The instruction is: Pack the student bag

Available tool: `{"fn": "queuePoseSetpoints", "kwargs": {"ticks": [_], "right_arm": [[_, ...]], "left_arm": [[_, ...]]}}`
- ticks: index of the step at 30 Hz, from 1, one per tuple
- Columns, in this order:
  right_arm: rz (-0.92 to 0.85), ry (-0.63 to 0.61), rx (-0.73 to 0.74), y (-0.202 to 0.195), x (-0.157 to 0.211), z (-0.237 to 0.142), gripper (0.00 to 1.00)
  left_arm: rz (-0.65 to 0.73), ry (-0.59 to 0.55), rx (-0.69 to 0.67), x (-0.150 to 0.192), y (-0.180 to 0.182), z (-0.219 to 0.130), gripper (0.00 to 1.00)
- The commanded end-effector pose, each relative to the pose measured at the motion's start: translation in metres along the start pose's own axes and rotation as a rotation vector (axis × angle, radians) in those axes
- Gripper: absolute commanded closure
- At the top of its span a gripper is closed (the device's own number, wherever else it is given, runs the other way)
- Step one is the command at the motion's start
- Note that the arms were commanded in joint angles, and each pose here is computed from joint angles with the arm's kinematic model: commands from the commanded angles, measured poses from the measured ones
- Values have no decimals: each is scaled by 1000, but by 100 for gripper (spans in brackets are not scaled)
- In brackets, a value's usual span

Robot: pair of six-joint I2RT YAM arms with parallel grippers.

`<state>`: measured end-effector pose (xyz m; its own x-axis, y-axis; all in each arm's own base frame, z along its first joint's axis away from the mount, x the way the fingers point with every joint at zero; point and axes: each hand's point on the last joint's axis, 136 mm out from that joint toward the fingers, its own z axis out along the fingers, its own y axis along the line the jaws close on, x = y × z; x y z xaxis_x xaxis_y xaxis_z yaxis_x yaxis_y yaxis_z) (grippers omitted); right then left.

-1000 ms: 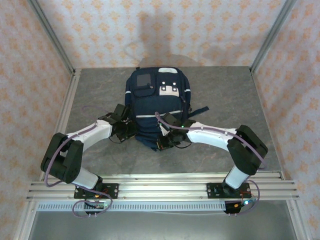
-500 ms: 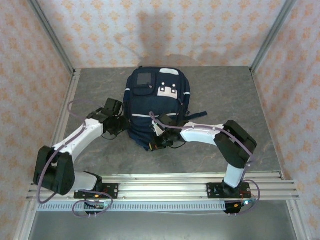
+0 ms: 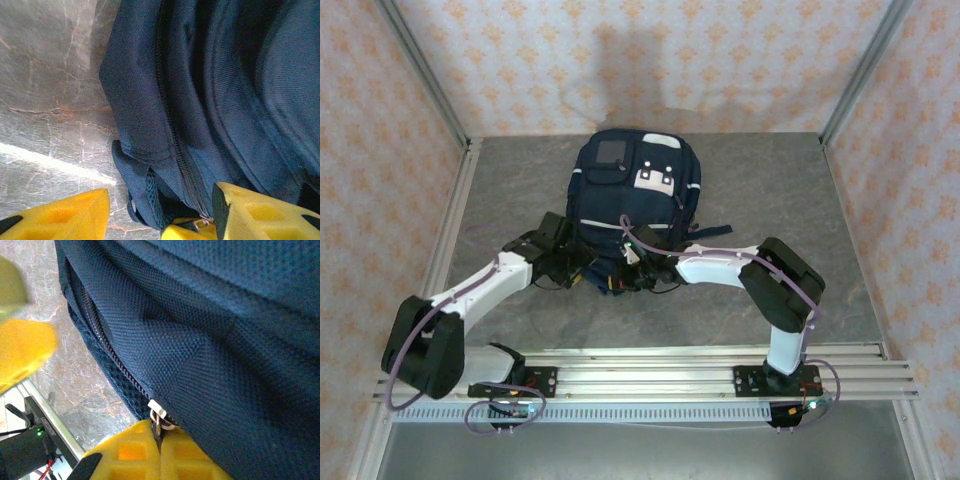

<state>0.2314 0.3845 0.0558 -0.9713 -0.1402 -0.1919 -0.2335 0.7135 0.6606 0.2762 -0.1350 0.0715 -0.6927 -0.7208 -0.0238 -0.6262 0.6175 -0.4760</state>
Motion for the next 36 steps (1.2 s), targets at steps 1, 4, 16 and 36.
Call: {"fn": "queuePoseSetpoints", "kwargs": {"ticks": [1,4,16,36], "right_arm": [[44,-68,43,-8,-19,2,100],[41,-69,54,-9,-19,0,100],[-21,-31,191,-27,-7,-18,100],[-184,85,408,-76,26,-65,100]], "left_arm": [[-38,-8,-20,-3,-10,9,49],[-29,1,-77,-3,-3,20,58],[16,-7,-255,-7,36,34,94],[55,-18,-297,-12,57,21,94]]}}
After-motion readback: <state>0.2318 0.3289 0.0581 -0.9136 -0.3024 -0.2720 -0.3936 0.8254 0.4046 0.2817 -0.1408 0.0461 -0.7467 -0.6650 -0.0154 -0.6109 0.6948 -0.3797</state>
